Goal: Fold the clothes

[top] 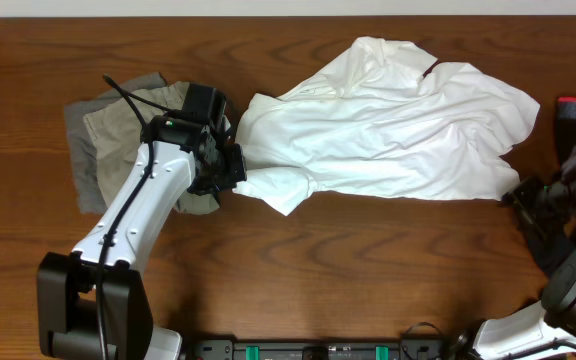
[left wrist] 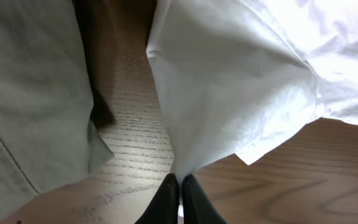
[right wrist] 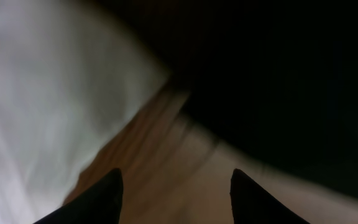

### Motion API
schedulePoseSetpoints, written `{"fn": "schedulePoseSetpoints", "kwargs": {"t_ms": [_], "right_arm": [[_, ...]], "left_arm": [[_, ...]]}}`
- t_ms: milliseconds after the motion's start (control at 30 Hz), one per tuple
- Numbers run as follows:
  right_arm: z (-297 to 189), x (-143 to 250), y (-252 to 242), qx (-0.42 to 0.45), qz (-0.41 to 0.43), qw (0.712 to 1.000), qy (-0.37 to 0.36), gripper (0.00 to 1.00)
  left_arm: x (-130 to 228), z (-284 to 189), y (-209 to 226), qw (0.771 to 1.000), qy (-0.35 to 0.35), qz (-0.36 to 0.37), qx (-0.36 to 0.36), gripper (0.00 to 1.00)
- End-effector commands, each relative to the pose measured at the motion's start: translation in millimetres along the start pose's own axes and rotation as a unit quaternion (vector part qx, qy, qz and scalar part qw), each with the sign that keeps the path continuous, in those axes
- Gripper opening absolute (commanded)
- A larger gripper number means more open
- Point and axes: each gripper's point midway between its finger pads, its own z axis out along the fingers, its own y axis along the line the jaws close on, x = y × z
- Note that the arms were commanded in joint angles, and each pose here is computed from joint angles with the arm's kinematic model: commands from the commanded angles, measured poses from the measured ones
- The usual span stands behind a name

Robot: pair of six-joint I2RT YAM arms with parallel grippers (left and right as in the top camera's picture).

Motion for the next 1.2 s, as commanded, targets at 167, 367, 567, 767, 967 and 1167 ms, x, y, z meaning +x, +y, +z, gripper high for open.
{"fn": "schedulePoseSetpoints", "kwargs": {"t_ms": [167,367,567,767,967,1167], "right_arm": [[28.2,-1.6,3.6,-0.057,0.057,0.996,-0.025,0.56],[36.4,-2.4,13.3,-0.097,0.079,0.992,-0.034,0.56],[36.5,-2.1,12.7,-0.096,0.080,0.992,-0.034,0.38],[37.1,-1.6,9.2,-0.086,0.079,0.993,-0.035,0.13],[31.9,-13.0,14.9,-0.097,0.040,0.993,-0.061,0.02],[27.7,-23.5,21.1,-0.109,0.032,0.990,-0.083,0.36]], "left_arm": [[-6.4,-5.1,-2.5,1.000,-0.014,0.001,0.005,0.06],[-6.4,-5.1,-2.4,1.000,-0.013,0.001,0.004,0.06],[-6.3,-5.1,-2.4,1.000,-0.013,0.001,0.005,0.06],[-6.2,-5.1,-2.4,1.000,-0.013,0.001,0.005,0.06],[-6.2,-5.1,-2.4,1.000,-0.013,0.001,0.004,0.06],[-6.4,-5.3,-2.4,1.000,-0.014,0.005,0.004,0.06]]}}
